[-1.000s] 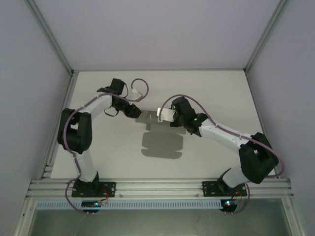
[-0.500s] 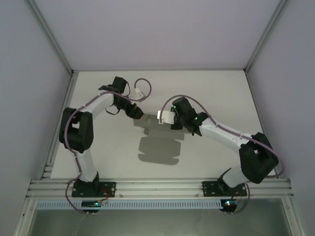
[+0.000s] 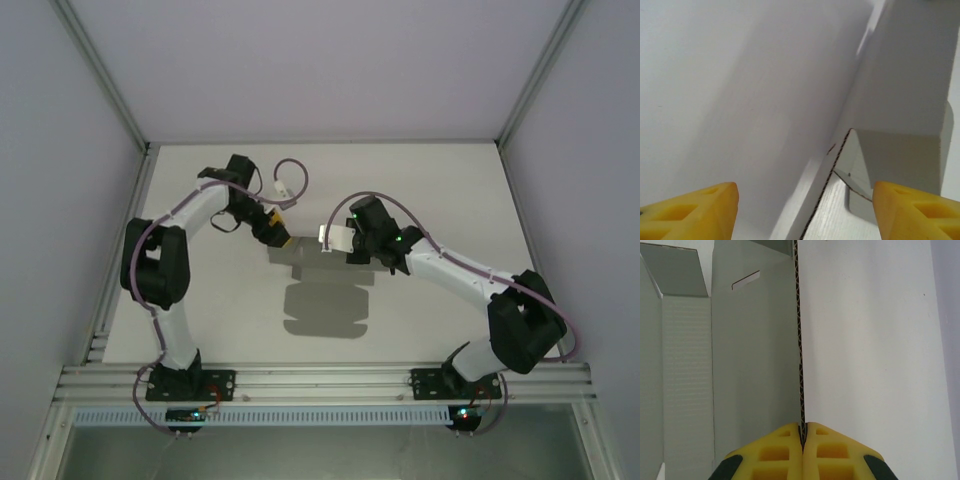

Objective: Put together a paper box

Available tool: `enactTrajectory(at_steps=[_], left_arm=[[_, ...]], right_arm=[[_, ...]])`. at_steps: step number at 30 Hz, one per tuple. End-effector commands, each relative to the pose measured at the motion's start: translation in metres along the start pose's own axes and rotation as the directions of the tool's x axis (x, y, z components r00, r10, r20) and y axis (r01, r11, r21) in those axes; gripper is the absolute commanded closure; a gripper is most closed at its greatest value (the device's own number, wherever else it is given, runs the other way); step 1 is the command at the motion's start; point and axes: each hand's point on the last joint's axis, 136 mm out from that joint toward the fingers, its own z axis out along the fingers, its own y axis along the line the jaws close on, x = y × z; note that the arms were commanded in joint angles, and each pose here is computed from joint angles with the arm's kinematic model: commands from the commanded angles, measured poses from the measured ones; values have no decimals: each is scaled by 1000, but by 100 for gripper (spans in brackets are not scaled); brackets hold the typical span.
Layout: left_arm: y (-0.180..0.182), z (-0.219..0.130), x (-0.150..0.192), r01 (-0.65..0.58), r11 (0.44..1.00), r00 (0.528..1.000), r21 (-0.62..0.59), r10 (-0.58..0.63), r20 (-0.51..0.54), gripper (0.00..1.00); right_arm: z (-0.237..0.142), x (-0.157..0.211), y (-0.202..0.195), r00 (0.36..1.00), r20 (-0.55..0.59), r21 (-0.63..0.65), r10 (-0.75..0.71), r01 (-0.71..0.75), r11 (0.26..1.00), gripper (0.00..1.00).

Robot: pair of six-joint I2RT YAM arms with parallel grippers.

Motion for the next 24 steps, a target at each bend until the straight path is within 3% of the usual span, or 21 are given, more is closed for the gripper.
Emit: enactTrajectory(at_steps=[1,3,8,12,15,18,24], left_arm=[[-12,6,7,9,997,1000,73,-8,-15,30],[-9,9,12,32,998,999,60,-30,-37,34],[8,13,17,97,995,992,-33,-100,-78,66],[27,10,18,121,979,986,-167,-138,-95,83],[44,8,8,178,948,979,-265,-197,-50,100],[54,6,-10,253,910,966,-329,-258,29,100],[62,-1,-46,507,777,862,-374,-460,214,100]], right_arm=[[-2,-6,-14,1000,10,44,8,-8,999,100],[-3,-7,-16,1000,14,54,10,-10,999,100],[-2,-5,-19,1000,9,84,11,-11,996,100],[-2,0,-28,1000,-18,136,17,-15,991,100],[-2,0,-38,999,-24,206,41,-35,978,100],[1,0,-45,997,-36,287,61,-49,957,100],[21,5,-48,989,-131,392,75,-18,920,100]])
